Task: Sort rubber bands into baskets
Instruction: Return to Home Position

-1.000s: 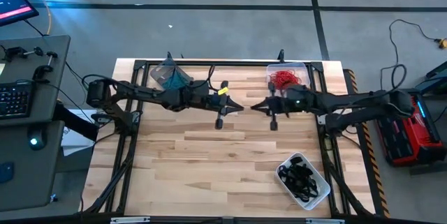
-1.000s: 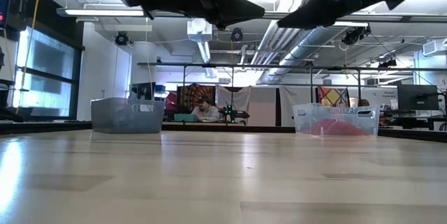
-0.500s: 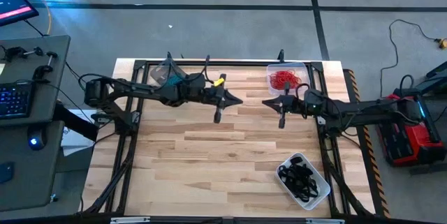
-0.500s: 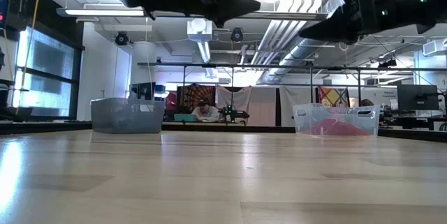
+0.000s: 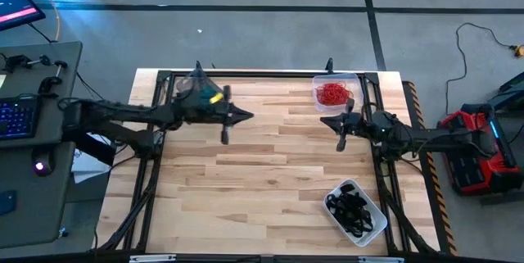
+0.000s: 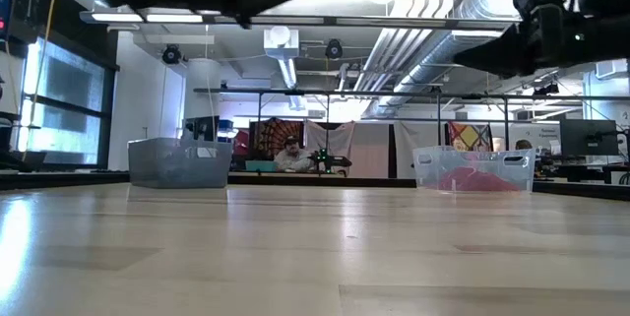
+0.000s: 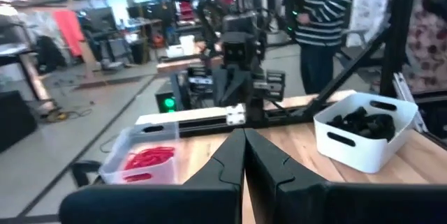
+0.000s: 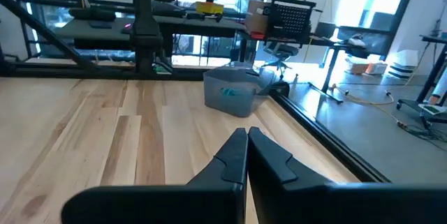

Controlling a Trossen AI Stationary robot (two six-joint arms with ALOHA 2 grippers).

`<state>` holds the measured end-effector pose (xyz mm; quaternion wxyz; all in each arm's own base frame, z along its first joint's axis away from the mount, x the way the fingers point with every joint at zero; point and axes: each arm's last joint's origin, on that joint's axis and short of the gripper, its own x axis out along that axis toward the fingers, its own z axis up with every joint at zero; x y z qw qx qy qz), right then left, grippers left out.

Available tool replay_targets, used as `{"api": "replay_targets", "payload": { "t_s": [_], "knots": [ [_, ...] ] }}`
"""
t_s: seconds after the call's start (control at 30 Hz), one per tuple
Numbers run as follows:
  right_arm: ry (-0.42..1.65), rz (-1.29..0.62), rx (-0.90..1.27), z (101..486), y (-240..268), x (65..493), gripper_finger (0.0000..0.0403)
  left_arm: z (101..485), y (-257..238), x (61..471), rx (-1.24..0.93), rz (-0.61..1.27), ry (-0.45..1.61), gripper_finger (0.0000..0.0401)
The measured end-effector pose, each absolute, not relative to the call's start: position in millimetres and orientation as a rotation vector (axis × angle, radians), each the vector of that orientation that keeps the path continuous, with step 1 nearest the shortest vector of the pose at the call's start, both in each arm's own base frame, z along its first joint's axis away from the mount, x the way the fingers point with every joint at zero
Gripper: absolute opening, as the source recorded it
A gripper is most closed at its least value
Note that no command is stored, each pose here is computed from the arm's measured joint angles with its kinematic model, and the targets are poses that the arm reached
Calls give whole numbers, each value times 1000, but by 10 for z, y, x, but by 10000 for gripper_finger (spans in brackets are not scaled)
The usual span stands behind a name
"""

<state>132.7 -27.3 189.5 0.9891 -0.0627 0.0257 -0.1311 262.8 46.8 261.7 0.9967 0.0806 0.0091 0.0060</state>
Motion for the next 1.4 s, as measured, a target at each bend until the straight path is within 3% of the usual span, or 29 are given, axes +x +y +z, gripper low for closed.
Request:
{"api": "replay_targets", "payload": {
  "t_s": [0.4,0.8,1.2,1.4],
  "knots": [
    [14,-261,-67,1828,-254,1122,0,2435,346,1881,134,102,-31,0],
    [-38,-284,-53,1862,-232,986,0,1942,247,1290,38,165,-66,0],
    [3,-307,-25,1801,-221,903,0,1755,217,931,-5,306,-52,0],
    [64,-347,5,1736,-232,898,0,1716,228,936,-20,341,-21,0]
  ]
}}
